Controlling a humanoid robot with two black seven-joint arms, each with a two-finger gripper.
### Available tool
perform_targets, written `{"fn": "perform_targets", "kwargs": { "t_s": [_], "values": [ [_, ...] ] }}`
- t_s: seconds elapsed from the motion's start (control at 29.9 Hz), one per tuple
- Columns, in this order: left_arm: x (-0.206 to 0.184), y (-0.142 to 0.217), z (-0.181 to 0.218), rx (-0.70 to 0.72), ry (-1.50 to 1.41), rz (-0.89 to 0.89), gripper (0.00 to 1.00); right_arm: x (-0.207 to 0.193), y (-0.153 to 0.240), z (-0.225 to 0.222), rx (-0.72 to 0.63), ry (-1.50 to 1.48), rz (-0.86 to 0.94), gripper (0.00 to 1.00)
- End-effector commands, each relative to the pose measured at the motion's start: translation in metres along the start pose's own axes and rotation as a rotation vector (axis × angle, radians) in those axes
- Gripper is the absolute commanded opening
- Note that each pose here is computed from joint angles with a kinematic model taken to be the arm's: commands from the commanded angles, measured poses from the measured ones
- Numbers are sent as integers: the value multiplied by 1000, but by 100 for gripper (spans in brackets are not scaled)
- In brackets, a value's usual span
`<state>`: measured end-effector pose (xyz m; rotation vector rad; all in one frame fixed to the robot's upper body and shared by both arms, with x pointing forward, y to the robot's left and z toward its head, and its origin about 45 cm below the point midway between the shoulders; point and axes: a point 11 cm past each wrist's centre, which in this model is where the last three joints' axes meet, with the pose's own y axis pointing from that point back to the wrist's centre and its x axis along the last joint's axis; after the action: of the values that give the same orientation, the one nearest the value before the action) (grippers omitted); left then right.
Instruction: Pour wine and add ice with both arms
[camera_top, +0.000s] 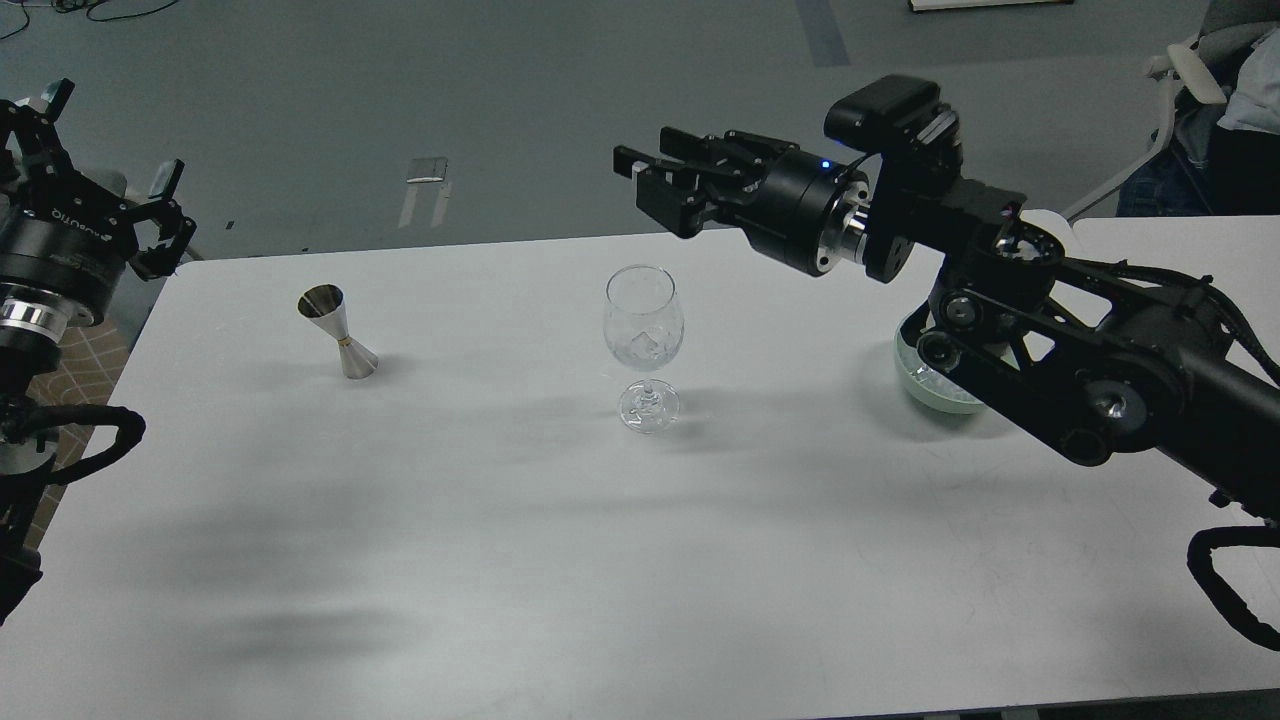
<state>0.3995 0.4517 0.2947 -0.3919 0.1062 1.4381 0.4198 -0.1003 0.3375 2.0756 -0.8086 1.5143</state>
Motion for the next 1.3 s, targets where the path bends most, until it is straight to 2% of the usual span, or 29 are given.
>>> {"fn": "perform_targets", "kwargs": {
  "t_s": [0.0, 0.27, 0.57, 0.64, 0.77, 1.0, 1.27],
  "values": [
    [-1, 0, 1, 6, -5, -8, 98, 29, 3, 7, -21, -54, 107, 100],
    [-6, -6, 5, -4, 2, -20, 98, 94, 26, 35, -79, -167, 336, 100],
    [-13, -6, 5, -25, 27, -75, 98, 115, 80, 120, -132, -774, 618, 100],
    [-11, -5, 4, -23, 25, -66, 98, 108, 94, 133, -140, -904, 703, 100],
    [-11, -6, 5, -24, 25, -66, 98, 96, 102, 144, -144, -1029, 743, 100],
    [-7, -5, 6, -22, 23, -53, 98, 46, 122, 172, -157, -1397, 809, 100],
    [-2, -2, 7, -27, 28, -38, 98, 17, 117, 180, -191, -1496, 812, 100]
  ]
}}
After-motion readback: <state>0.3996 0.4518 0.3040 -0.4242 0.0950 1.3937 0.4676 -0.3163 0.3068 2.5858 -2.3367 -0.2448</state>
